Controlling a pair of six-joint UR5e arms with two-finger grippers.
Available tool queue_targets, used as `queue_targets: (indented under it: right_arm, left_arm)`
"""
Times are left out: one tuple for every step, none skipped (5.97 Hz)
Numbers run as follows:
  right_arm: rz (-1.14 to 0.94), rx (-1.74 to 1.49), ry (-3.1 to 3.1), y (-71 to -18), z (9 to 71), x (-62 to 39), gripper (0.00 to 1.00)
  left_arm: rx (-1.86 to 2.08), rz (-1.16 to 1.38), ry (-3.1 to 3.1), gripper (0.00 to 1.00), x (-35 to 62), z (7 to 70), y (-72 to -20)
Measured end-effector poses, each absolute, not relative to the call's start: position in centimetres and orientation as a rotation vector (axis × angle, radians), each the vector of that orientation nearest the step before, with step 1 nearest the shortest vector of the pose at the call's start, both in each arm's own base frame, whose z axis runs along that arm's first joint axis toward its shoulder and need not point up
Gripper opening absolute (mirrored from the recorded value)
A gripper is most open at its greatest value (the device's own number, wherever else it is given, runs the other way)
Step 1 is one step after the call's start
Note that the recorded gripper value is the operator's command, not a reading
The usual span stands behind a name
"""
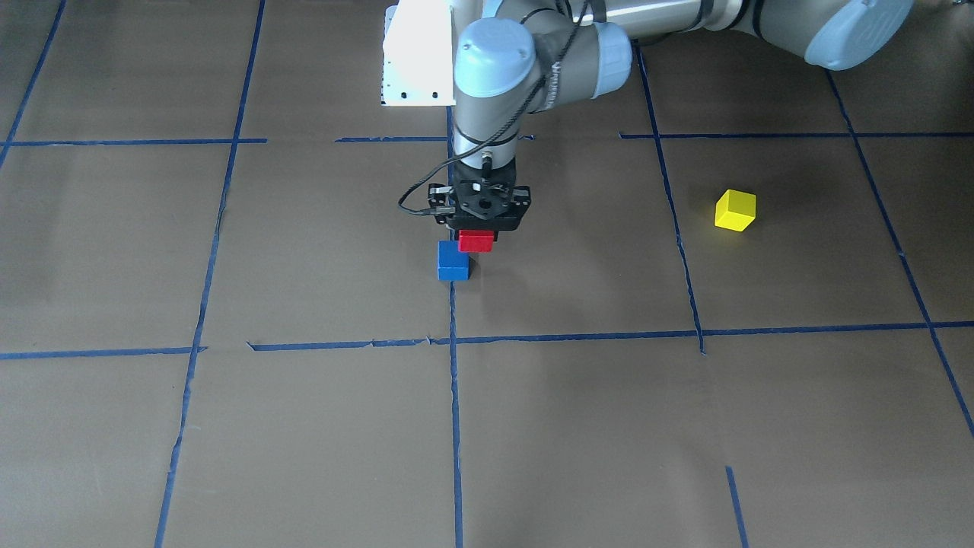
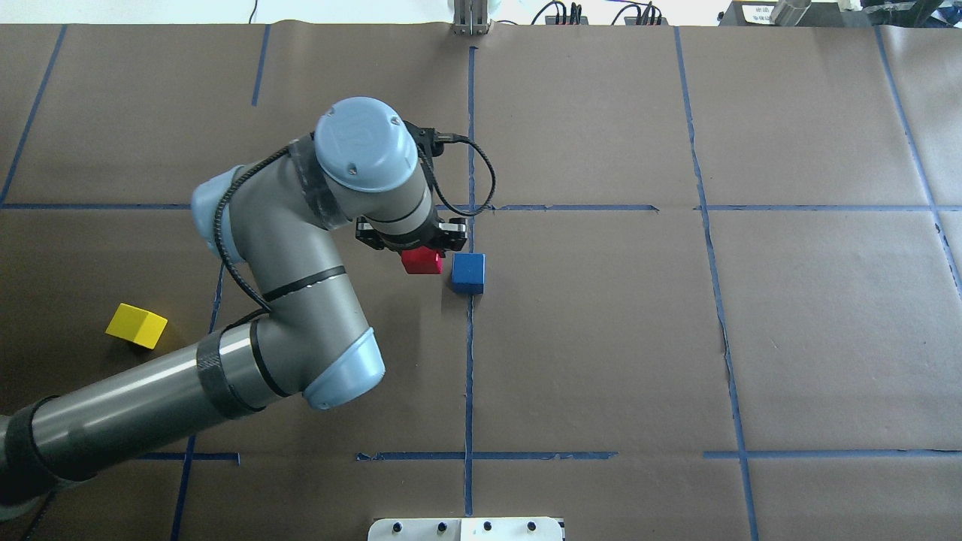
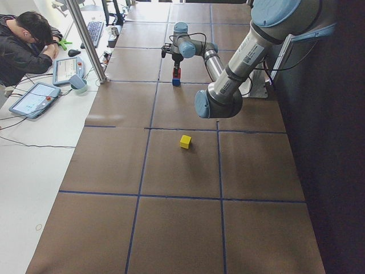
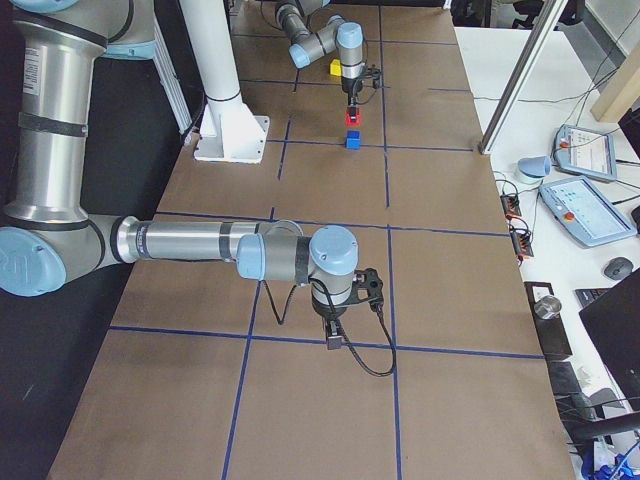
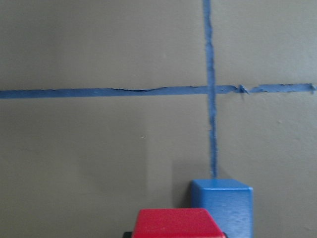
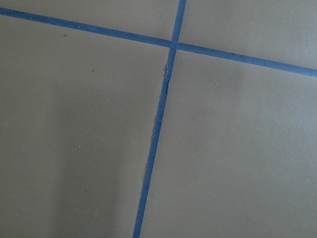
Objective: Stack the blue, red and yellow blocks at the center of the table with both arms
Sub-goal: 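Carry the red cube with the left gripper above the blue cube, then lower the red cube onto the blue cube and open the left gripper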
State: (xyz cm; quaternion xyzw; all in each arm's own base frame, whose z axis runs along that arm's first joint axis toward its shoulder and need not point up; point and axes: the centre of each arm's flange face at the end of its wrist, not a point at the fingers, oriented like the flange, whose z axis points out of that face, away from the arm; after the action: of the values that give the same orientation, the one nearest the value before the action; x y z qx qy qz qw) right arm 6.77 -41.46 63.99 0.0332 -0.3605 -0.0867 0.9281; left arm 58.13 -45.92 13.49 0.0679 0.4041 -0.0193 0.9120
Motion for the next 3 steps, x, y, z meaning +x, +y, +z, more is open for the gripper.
queue_targets:
  right_arm:
    - [-0.177,0.067,-0.739,-41.45,64.02,6.77,1.00]
    - [-0.177,0.067,-0.738,-41.45,64.06,6.78,1.00]
    - [-0.177,0.066,-0.738,-41.45,64.07,6.78,1.00]
  left_arm:
    - [0.146,-0.043,0.819,0.48,59.58,13.29,-45.70]
    - [0.149,-0.043,0.815,0.48,60.18,13.26,-45.61]
    - [0.150,-0.044,0.816,0.48,60.40,13.21,-45.62]
